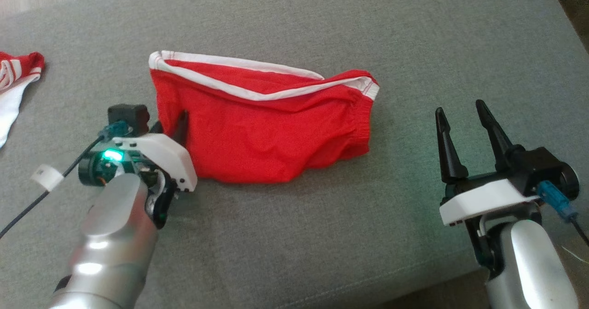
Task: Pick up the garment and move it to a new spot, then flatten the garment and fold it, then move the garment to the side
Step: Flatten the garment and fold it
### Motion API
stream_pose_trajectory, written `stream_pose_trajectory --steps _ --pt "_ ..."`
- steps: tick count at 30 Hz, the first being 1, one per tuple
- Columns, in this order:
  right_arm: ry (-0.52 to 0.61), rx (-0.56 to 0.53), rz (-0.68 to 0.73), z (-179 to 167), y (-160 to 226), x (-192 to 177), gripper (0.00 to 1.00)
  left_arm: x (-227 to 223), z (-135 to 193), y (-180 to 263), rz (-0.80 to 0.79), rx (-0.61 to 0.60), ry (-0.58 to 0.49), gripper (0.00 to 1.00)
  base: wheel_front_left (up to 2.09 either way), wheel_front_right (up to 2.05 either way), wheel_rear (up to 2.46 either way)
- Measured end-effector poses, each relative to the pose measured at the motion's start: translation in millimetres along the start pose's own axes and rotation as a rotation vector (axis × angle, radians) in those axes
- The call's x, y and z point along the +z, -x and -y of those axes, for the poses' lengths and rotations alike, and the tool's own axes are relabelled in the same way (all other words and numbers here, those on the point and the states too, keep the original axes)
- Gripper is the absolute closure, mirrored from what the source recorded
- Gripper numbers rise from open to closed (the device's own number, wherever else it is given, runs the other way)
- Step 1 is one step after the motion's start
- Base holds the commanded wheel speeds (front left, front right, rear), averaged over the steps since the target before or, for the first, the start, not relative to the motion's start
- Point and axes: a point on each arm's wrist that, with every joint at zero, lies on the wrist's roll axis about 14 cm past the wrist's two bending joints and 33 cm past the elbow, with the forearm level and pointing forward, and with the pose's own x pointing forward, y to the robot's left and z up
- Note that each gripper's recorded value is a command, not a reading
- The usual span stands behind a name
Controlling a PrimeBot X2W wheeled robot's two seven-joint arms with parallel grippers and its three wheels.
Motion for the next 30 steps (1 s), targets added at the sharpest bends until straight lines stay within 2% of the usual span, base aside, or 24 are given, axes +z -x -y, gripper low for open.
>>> stream_pose_trajectory --steps 1,2,14,20,26,27,28,29,30 --pt "0.000 -0.002 0.002 0.6 0.4 0.6 0.00 0.2 1.9 -0.4 0.000 -0.005 0.000 0.64 0.00 0.00 0.00" --pt "-0.001 -0.003 0.004 0.9 0.8 1.3 0.00 -0.4 3.9 -0.5 -0.007 -0.011 -0.001 1.00 0.00 0.00 0.00" --pt "-0.022 -0.011 0.016 2.2 17.6 3.7 0.00 -3.9 6.0 37.8 0.056 -0.007 0.016 1.00 0.00 0.00 0.00" --pt "-0.034 0.026 0.022 -10.0 23.8 7.4 0.00 -18.5 -1.9 81.4 0.087 0.033 0.084 1.00 0.00 0.00 0.00" --pt "-0.046 0.080 0.024 -28.2 26.8 8.7 0.00 -50.6 -6.2 125.5 0.094 0.116 0.210 1.00 0.00 0.00 0.00" --pt "-0.046 0.084 0.021 -29.5 26.4 8.7 0.00 -49.9 -6.6 128.7 0.106 0.127 0.222 0.70 0.00 0.00 0.00" --pt "-0.046 0.087 0.021 -30.3 26.2 9.0 0.00 -48.2 -7.9 131.2 0.119 0.139 0.232 0.70 0.00 0.00 0.00" --pt "-0.046 0.088 0.022 -30.7 26.1 9.2 0.00 -45.6 -9.5 133.1 0.136 0.150 0.235 0.42 0.00 0.00 0.00" --pt "-0.046 0.088 0.021 -30.9 26.1 9.3 0.00 -41.8 -10.5 134.4 0.155 0.159 0.234 0.00 0.00 0.00 0.00"
